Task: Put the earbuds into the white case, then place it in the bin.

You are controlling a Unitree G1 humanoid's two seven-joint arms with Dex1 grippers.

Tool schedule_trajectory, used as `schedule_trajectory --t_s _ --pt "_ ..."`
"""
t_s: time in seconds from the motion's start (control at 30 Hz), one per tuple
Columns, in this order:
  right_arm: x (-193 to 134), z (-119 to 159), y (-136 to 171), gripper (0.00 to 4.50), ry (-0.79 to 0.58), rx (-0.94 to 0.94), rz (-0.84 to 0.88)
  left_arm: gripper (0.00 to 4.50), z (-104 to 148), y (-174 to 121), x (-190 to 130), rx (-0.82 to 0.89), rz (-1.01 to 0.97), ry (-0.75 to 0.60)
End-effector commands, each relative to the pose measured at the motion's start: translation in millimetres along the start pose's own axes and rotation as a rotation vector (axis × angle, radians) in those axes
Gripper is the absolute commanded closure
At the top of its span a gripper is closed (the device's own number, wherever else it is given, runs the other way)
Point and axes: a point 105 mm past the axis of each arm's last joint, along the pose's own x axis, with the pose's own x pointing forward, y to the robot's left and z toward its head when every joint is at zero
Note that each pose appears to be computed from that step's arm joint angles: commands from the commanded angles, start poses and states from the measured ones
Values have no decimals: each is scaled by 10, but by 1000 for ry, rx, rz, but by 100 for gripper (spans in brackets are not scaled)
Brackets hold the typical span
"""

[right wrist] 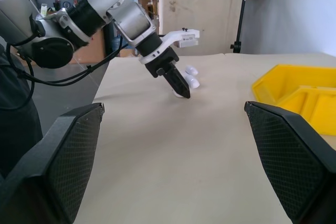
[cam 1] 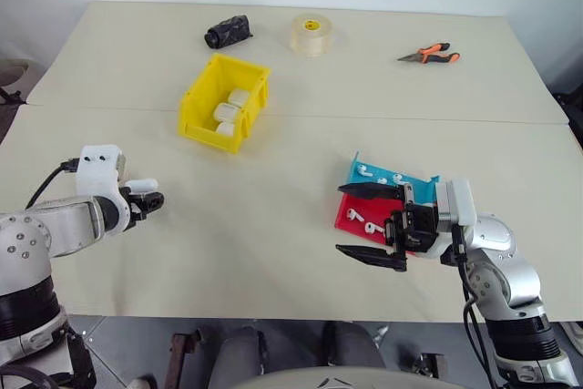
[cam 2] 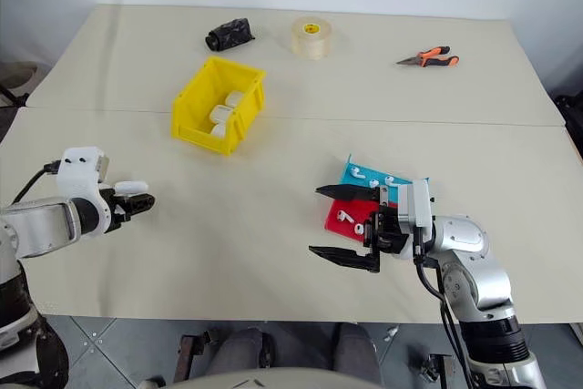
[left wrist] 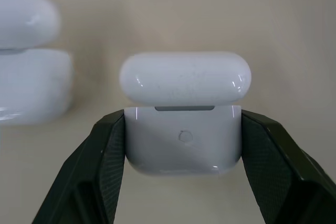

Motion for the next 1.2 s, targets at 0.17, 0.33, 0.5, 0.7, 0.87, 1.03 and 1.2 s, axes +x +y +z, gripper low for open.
schedule_trajectory --t_s 0.17,0.33,0.5,0.7,0.87,1.03,1.2 --pt "-60 108 -35 0 20 -39 -10 169 319 -328 -491 249 -437 -540" --pt "-185 123 -99 0 67 -52 -50 169 225 -776 -581 408 -755 -723" --pt "-341 181 -111 0 121 -78 -117 169 56 -1183 -466 486 -971 -761" --pt "-671 355 -43 0 229 -137 -294 169 -8 -1628 -342 534 -1132 -906" --pt "-979 472 102 0 366 -156 -390 169 -40 -1995 -369 589 -1327 -1034" --pt "-1380 446 296 0 552 -70 -512 169 -111 -2259 -381 645 -1564 -1099" --pt "-1576 335 391 0 717 60 -596 169 -76 -2386 -354 656 -1606 -1156"
